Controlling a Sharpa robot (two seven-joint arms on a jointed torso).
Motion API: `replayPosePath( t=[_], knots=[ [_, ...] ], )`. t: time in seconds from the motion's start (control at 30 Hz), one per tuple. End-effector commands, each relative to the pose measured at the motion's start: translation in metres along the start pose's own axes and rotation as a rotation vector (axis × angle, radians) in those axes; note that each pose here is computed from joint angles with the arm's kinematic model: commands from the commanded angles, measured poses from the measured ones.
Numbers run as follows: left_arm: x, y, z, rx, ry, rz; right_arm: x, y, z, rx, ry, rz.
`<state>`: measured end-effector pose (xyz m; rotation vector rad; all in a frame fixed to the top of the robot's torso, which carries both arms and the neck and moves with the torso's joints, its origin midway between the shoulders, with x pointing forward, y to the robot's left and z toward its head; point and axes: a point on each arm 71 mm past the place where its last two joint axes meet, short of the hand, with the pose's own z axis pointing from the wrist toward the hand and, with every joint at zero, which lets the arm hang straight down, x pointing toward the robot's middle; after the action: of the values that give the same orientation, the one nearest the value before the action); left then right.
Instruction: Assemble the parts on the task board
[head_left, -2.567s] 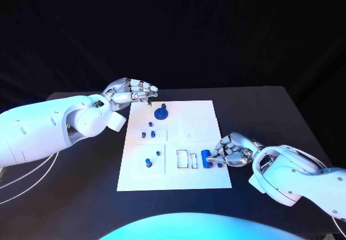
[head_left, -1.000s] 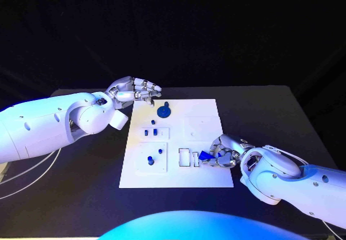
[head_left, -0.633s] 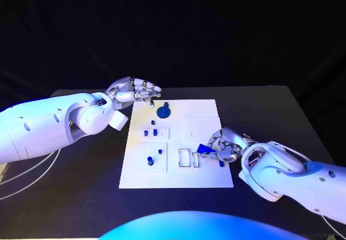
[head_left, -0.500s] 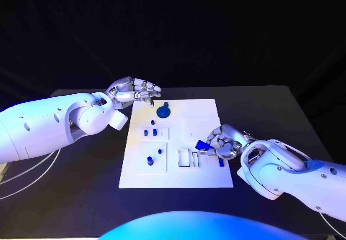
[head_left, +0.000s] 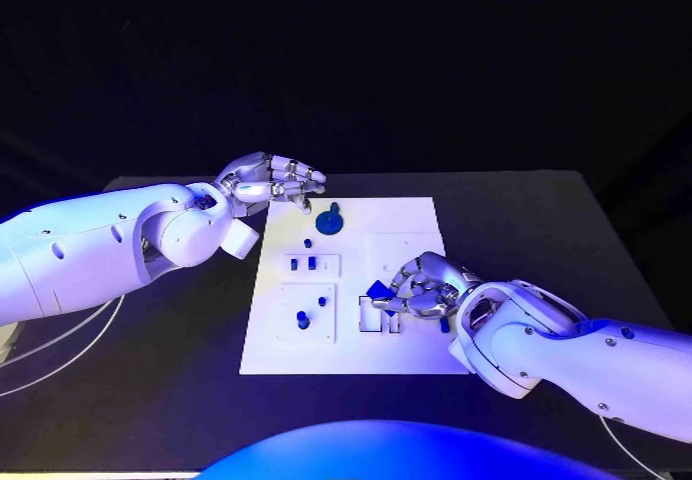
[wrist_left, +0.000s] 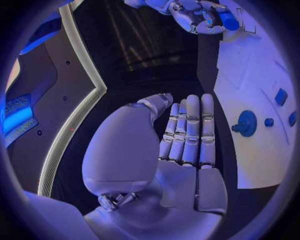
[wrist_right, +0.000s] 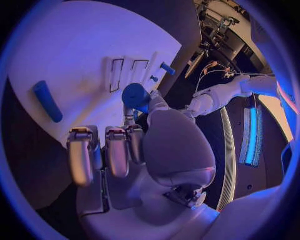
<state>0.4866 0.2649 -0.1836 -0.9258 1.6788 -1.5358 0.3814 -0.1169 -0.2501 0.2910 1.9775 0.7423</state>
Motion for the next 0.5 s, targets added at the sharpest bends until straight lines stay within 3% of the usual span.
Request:
replayPosePath(
  t=[0.03,0.5],
  knots=[
    [0.0039,-0.0009,0.0009,0.004,0.024,-0.010,0.006,-0.001,0.003,0.031,0.037,0.002],
    [0.0012,-0.0001,-0.0001,-0.003,0.021,-0.001,0.017,-0.001,0.009,0.029,0.090,-0.006]
  ],
)
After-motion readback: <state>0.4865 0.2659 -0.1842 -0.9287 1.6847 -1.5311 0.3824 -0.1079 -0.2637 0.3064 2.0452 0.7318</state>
